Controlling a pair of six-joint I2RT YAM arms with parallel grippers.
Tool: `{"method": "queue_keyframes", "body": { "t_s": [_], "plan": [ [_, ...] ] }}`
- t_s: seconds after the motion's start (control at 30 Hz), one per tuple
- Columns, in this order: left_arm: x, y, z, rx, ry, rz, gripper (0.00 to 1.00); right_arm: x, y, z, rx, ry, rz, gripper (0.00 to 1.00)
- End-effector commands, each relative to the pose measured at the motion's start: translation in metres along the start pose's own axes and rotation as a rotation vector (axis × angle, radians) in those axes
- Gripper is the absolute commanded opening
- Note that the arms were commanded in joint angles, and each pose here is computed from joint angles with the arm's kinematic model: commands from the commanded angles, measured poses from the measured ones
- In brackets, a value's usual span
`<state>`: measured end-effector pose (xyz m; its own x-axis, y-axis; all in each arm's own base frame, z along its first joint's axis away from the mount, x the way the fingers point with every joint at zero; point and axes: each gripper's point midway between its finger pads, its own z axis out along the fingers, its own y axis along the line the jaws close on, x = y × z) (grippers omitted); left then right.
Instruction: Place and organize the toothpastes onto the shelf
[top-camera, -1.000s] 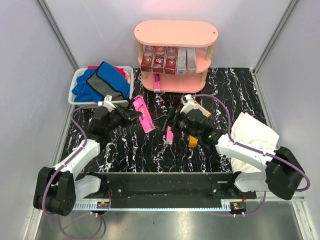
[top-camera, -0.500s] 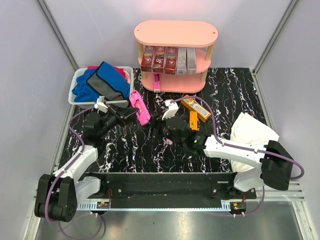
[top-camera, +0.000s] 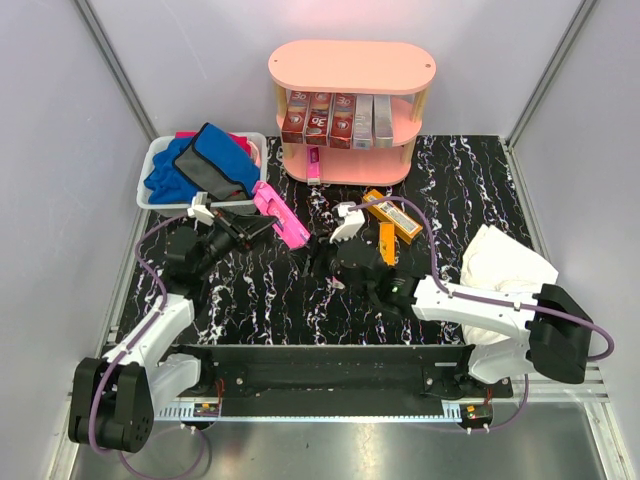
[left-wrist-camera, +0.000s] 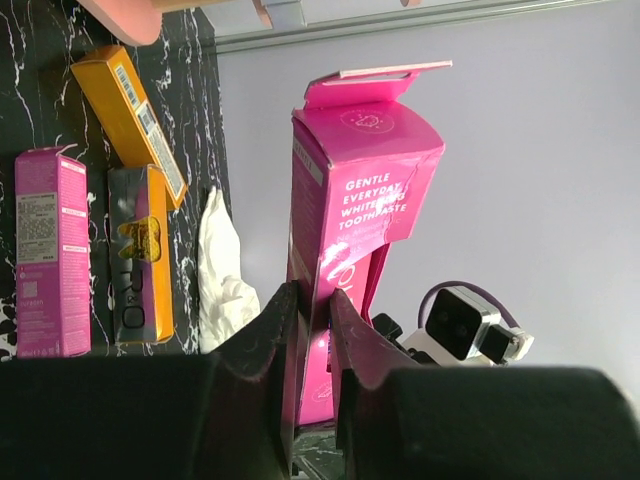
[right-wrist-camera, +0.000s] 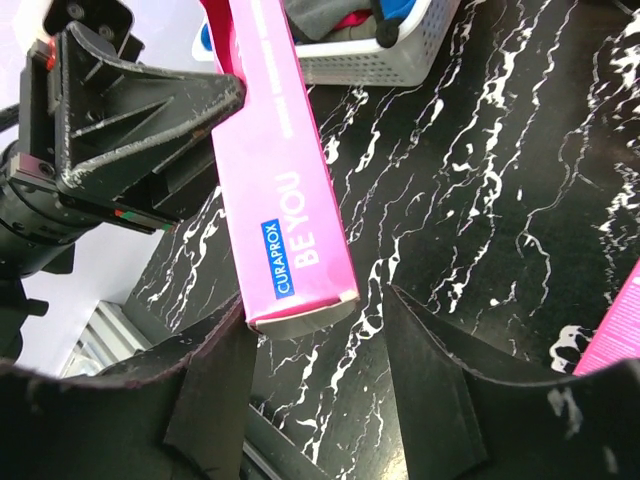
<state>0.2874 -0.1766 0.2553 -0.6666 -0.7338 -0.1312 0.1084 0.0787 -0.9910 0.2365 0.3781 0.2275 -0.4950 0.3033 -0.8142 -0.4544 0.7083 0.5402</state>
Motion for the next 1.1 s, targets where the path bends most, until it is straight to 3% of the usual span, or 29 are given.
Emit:
{"method": "queue_keyframes", "body": {
  "t_s": [0.0,0.23,0.43,0.57,0.67,0.73,0.9,1.0,1.07],
  "plan": [
    [0.005,-0.019,-0.003,0.078,0.024,0.034,0.11,-0.032,0.009,-0.009,-0.010,-0.114,0.013,0.60],
    [0.005,-0.015,-0.003,0.069,0.025,0.031,0.11,-0.035,0.014,-0.015,-0.050,-0.127,0.009,0.66],
    [0.005,-0.013,-0.004,0.068,0.019,0.029,0.11,-0.034,0.024,-0.018,-0.108,-0.130,-0.008,0.51],
    [0.006,-0.013,-0.003,0.068,0.027,0.027,0.11,-0.028,0.037,-0.012,-0.159,-0.095,-0.022,0.35],
    [0.010,-0.011,-0.003,0.069,0.045,0.029,0.15,-0.023,0.042,-0.008,-0.174,-0.076,-0.027,0.30],
    [0.012,-0.011,-0.004,0.066,0.056,0.036,0.23,-0.024,0.041,-0.009,-0.170,-0.079,-0.027,0.27],
    [0.014,-0.008,-0.005,0.010,0.075,0.105,0.71,-0.032,0.034,-0.016,-0.145,-0.106,-0.016,0.24],
    [0.010,-0.007,-0.008,-0.072,0.063,0.184,0.89,-0.034,0.031,-0.018,-0.138,-0.113,-0.008,0.24],
    [0.012,0.002,-0.017,-0.160,0.066,0.258,0.93,-0.033,0.030,-0.017,-0.142,-0.105,-0.003,0.23]
  ]
}}
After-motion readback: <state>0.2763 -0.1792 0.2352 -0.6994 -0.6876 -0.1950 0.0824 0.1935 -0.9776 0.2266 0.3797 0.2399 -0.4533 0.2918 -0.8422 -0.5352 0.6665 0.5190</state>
